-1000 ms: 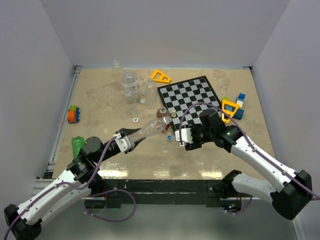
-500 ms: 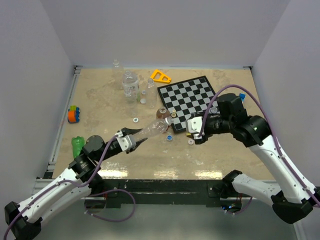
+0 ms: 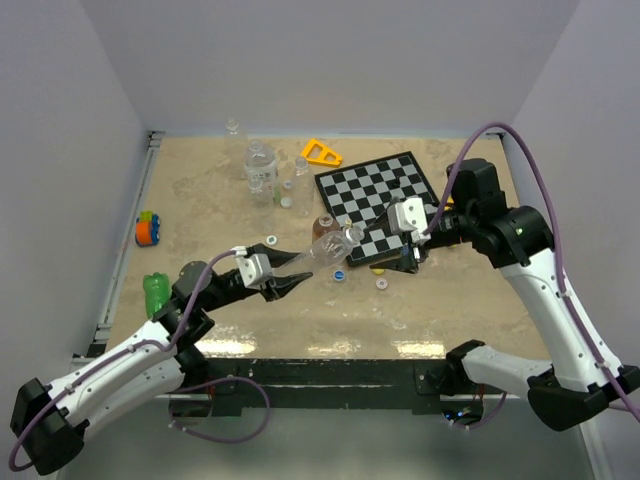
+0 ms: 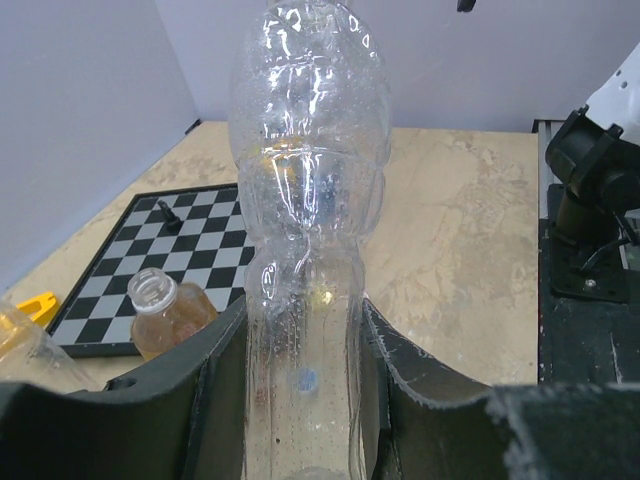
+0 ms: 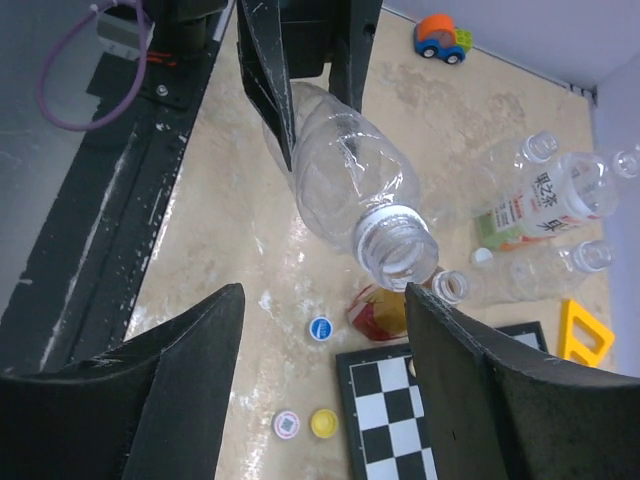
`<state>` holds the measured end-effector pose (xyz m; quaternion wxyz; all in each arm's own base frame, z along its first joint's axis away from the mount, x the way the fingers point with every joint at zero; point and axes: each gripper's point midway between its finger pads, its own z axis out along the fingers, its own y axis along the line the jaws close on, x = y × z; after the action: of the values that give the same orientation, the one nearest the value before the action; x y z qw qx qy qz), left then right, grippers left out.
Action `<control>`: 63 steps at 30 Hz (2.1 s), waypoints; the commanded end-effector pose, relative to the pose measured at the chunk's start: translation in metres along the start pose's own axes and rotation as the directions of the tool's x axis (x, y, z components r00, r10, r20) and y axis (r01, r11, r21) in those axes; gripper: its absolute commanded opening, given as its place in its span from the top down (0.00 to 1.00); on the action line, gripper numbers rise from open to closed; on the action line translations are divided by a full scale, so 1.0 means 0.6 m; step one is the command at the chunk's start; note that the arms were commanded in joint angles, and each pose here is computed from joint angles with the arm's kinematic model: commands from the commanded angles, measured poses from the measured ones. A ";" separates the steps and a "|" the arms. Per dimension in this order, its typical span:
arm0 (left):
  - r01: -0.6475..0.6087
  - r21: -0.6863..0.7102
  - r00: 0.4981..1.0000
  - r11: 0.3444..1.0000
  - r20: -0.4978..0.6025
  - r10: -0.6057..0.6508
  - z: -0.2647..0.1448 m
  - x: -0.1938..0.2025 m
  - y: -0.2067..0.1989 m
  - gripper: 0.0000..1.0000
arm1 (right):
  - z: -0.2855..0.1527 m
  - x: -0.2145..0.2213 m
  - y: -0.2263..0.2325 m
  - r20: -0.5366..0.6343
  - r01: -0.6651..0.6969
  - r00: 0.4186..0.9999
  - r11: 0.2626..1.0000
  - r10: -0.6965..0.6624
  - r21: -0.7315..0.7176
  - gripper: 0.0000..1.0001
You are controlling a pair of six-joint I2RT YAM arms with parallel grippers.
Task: Unscrew the bottle caps
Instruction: Place the plastic bottle at the center of the board.
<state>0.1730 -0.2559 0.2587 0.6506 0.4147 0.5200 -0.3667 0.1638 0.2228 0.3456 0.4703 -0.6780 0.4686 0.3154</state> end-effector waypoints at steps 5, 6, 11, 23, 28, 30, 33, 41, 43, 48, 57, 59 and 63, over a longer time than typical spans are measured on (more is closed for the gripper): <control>0.012 0.041 0.986 0.999 0.163 -0.018 0.023 -0.084 -0.001 1.00 | 0.007 -0.021 0.004 0.114 -0.145 0.982 0.988 0.150 -0.050 0.27; 0.018 0.044 0.985 0.999 0.168 -0.025 0.024 -0.085 -0.002 1.00 | 0.010 -0.019 0.004 0.124 -0.169 0.977 0.984 0.175 -0.058 0.20; 0.033 0.063 0.979 0.998 0.198 -0.045 0.029 -0.094 -0.006 1.00 | 0.026 -0.001 -0.002 0.135 -0.247 0.957 0.964 0.258 -0.093 0.02; 0.086 0.099 0.957 0.991 0.268 -0.110 0.056 -0.114 -0.009 1.00 | 0.037 -0.022 -0.012 0.196 -0.258 0.935 0.945 0.297 -0.202 0.02; 0.094 0.101 0.952 0.990 0.282 -0.119 0.078 -0.115 -0.008 1.00 | 0.032 -0.039 -0.012 0.221 -0.231 0.934 0.946 0.281 -0.225 0.02; 0.097 0.097 0.951 0.991 0.286 -0.121 0.084 -0.116 -0.006 1.00 | 0.033 -0.038 -0.012 0.219 -0.237 0.933 0.945 0.286 -0.225 0.03; 0.101 0.095 0.950 0.990 0.287 -0.124 0.093 -0.116 -0.003 1.00 | 0.034 -0.035 -0.011 0.218 -0.257 0.927 0.940 0.305 -0.224 0.08; 0.110 0.096 0.952 0.989 0.276 -0.133 0.100 -0.112 -0.003 1.00 | 0.031 -0.040 -0.002 0.233 -0.266 0.919 0.936 0.318 -0.229 0.60; 0.110 0.091 0.952 0.990 0.276 -0.131 0.099 -0.113 -0.001 0.98 | 0.029 -0.043 -0.001 0.234 -0.257 0.923 0.941 0.306 -0.220 0.68; 0.101 0.057 0.960 0.993 0.256 -0.113 0.084 -0.118 0.004 0.56 | 0.011 -0.054 -0.007 0.242 -0.236 0.931 0.957 0.272 -0.169 0.75; -0.069 -0.090 0.995 0.994 0.069 0.075 0.003 -0.124 0.027 0.00 | -0.067 -0.072 -0.047 0.232 -0.206 0.954 0.977 0.187 0.062 0.77; -0.115 -0.143 0.993 0.983 0.014 0.118 -0.020 -0.124 0.041 0.00 | -0.091 -0.074 -0.064 0.214 -0.198 0.963 0.971 0.166 0.137 0.78; -0.145 -0.254 0.986 0.956 -0.120 0.118 -0.057 -0.095 0.070 0.00 | -0.131 -0.070 -0.107 0.169 -0.202 0.973 0.936 0.158 0.289 0.80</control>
<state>0.1655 -0.2335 0.3526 0.7190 0.3734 0.4830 -0.3322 0.1944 0.1882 0.4127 0.5397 -0.5524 0.5104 0.3783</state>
